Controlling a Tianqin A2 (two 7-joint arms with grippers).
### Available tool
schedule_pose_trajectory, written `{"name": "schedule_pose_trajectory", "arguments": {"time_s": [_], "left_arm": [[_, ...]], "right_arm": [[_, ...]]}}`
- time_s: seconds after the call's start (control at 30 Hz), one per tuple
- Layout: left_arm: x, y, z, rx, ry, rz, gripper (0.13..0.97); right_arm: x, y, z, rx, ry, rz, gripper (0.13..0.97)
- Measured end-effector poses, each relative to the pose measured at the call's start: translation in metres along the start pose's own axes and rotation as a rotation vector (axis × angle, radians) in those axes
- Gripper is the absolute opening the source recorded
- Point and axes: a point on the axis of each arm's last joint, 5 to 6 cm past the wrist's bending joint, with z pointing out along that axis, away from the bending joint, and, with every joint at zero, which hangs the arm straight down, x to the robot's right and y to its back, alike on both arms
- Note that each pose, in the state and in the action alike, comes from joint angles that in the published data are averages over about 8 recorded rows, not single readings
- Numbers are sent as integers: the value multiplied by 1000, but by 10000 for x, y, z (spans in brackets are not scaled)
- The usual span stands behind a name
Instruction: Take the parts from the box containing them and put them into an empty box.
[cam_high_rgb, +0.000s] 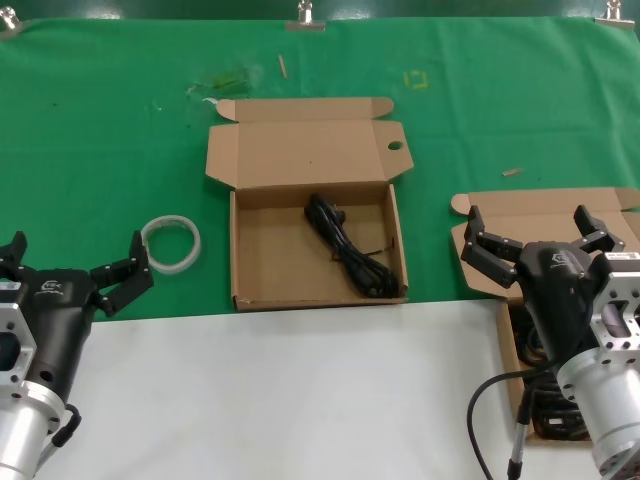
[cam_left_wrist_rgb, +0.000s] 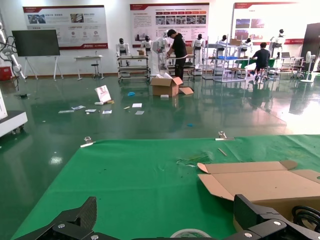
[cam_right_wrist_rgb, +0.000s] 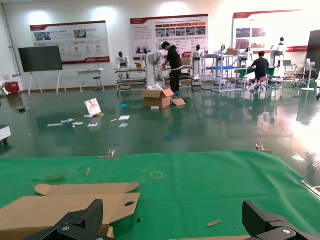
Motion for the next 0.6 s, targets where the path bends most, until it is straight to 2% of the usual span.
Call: {"name": "schedule_pose_trajectory", "arguments": {"time_s": [0.6], "left_arm": [[0, 0, 0, 0, 0, 0, 966]], "right_arm": [[0, 0, 0, 0, 0, 0, 966]]}}
